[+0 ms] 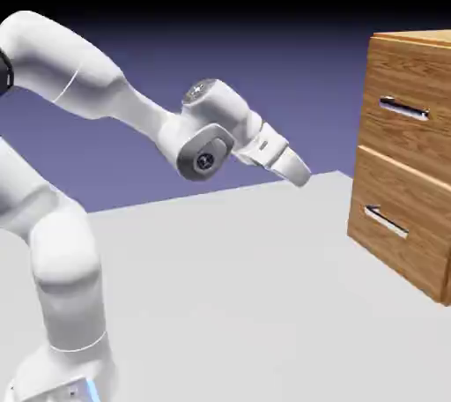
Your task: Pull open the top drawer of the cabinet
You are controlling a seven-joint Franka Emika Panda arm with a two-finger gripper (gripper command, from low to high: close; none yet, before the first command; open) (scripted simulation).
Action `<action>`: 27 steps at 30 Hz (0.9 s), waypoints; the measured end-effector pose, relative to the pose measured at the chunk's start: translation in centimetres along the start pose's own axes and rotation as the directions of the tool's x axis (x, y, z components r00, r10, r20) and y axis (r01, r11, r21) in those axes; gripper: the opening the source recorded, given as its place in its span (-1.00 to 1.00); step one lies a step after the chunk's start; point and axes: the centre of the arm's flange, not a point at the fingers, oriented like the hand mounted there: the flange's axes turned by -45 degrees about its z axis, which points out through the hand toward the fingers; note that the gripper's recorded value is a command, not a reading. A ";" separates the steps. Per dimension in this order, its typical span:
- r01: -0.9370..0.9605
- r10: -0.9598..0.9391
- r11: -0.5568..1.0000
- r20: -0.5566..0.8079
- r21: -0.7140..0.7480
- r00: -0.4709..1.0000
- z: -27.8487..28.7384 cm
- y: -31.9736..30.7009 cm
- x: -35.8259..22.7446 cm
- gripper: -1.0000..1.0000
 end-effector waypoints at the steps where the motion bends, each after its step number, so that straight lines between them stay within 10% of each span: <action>1: -0.034 0.034 0.999 -0.024 -0.010 0.999 -0.6 0.4 1.0 0.00; 27: -0.588 0.602 0.782 -0.497 0.208 0.625 -13.7 -1.0 17.8 0.00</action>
